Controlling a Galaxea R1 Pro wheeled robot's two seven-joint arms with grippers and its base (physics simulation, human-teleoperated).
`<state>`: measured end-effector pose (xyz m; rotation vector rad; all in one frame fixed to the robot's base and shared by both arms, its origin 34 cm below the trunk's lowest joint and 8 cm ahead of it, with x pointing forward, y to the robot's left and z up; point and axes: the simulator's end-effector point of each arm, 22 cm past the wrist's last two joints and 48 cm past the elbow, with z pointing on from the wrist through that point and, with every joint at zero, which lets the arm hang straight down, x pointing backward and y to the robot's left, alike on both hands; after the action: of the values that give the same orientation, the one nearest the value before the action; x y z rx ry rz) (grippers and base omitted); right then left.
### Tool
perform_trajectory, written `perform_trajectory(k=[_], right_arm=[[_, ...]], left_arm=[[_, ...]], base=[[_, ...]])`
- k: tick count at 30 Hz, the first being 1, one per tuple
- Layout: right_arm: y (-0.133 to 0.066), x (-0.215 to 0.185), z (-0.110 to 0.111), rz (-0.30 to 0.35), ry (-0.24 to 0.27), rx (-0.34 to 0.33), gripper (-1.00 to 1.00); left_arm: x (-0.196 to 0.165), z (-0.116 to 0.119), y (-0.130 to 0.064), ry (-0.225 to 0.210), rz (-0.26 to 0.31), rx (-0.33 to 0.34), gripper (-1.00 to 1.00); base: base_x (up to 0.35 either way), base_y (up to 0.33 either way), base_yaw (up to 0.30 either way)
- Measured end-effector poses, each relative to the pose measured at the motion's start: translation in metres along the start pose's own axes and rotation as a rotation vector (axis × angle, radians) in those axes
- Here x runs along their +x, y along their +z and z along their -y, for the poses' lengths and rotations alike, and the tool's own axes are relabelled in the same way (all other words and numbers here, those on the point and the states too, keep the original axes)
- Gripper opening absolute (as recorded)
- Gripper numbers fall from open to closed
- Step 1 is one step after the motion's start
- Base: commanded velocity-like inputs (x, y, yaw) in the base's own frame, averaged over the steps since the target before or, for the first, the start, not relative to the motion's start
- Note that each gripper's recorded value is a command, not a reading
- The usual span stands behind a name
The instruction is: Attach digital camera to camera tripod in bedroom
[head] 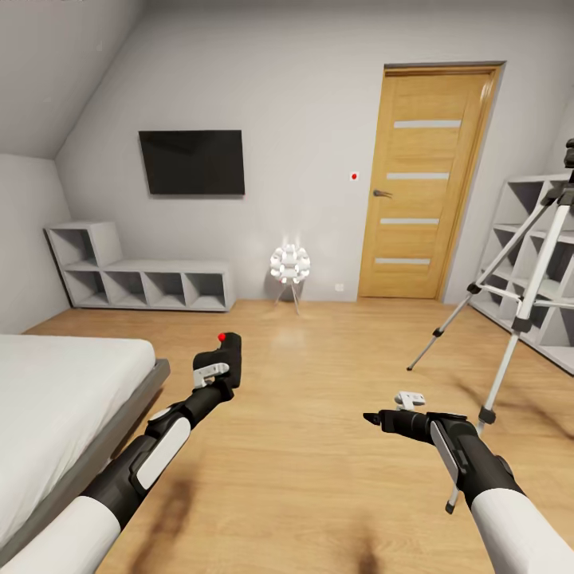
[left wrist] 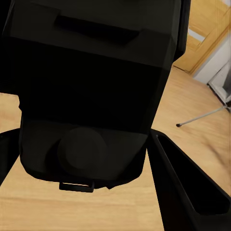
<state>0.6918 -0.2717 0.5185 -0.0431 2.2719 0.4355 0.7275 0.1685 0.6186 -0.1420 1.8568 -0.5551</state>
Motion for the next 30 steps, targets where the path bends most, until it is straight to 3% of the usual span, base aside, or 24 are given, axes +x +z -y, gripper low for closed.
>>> perform_trajectory(k=[18,30], right_arm=[[-0.017,-0.036,-0.010,-0.001,-0.001,0.000,1.00],[-0.029,-0.059,-0.017,-0.002,-0.001,0.001,1.00]], left_arm=[[-0.051,0.026,-0.002,0.002,0.033,0.023,-1.00],[-0.074,0.038,-0.004,-0.008,0.024,0.027,-1.00]], base=[[0.000,0.000,0.000],[0.000,0.000,0.000]])
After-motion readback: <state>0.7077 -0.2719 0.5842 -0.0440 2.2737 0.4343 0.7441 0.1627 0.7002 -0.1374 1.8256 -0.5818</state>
